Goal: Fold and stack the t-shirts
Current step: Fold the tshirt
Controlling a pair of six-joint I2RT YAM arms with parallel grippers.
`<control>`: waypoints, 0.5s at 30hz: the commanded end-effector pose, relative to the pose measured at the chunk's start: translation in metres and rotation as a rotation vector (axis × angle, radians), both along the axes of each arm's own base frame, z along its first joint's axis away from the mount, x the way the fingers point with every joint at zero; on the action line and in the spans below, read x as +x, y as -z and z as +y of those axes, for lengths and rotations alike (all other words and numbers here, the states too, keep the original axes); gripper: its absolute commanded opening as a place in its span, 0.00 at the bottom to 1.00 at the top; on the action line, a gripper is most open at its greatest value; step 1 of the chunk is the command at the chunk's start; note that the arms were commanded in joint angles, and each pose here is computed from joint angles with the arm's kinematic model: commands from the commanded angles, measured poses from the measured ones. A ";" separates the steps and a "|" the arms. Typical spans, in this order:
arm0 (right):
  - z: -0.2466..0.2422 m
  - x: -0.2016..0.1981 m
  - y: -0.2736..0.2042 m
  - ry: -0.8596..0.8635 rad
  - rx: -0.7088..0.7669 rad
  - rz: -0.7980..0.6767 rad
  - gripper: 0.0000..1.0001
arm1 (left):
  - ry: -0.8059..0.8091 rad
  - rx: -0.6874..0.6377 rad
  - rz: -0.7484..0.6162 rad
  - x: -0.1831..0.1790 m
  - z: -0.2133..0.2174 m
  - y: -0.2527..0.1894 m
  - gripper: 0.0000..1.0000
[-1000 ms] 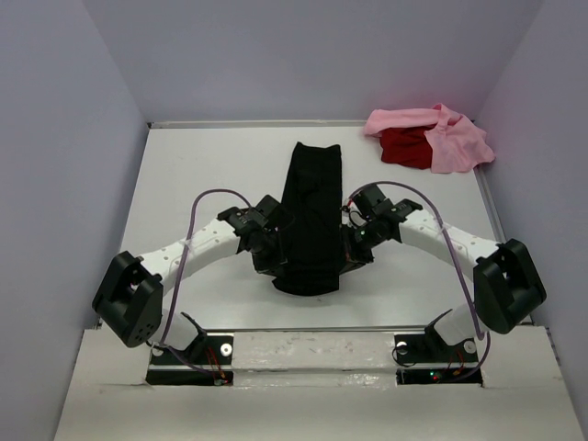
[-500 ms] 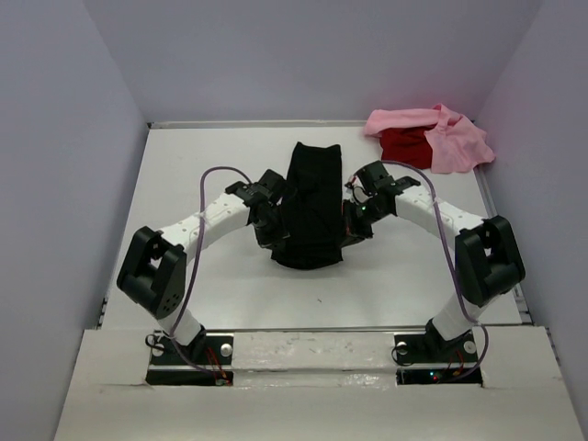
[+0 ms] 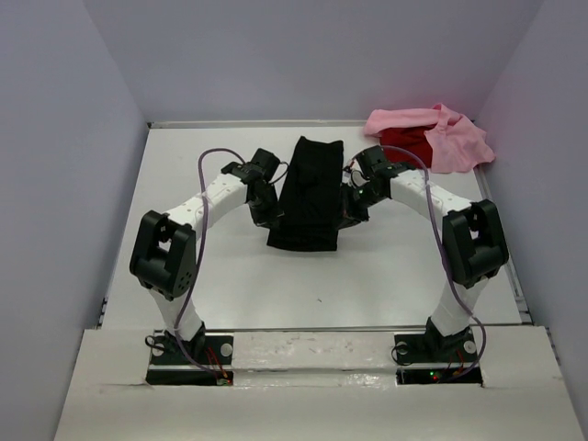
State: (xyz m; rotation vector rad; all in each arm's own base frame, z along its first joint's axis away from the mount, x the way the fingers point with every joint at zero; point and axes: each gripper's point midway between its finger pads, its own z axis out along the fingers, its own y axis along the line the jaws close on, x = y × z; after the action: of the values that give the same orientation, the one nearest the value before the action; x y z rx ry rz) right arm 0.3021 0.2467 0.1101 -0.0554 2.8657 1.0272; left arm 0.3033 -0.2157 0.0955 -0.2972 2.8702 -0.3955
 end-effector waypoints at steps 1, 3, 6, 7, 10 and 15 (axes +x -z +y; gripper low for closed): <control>-0.005 0.020 -0.002 0.011 -0.005 -0.037 0.00 | 0.018 0.023 -0.004 0.006 0.009 0.001 0.00; -0.006 0.030 -0.002 0.022 -0.002 -0.047 0.00 | 0.015 0.023 -0.006 0.010 0.010 0.003 0.00; -0.007 0.040 -0.004 0.035 -0.001 -0.059 0.00 | 0.010 0.024 -0.020 0.018 0.010 0.002 0.00; -0.007 0.041 -0.003 0.035 -0.004 -0.059 0.00 | 0.010 0.025 -0.028 0.022 0.010 0.001 0.00; -0.010 0.049 -0.006 0.048 -0.007 -0.076 0.00 | 0.005 0.030 -0.048 0.033 0.010 -0.005 0.00; -0.016 0.060 -0.008 0.073 -0.011 -0.082 0.00 | 0.009 0.049 -0.084 0.051 0.012 -0.016 0.00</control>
State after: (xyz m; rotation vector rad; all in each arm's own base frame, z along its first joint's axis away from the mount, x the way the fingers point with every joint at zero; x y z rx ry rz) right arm 0.3400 0.2419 0.1105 -0.0022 2.8281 1.0208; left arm 0.3386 -0.2173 0.0954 -0.2871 2.8354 -0.4049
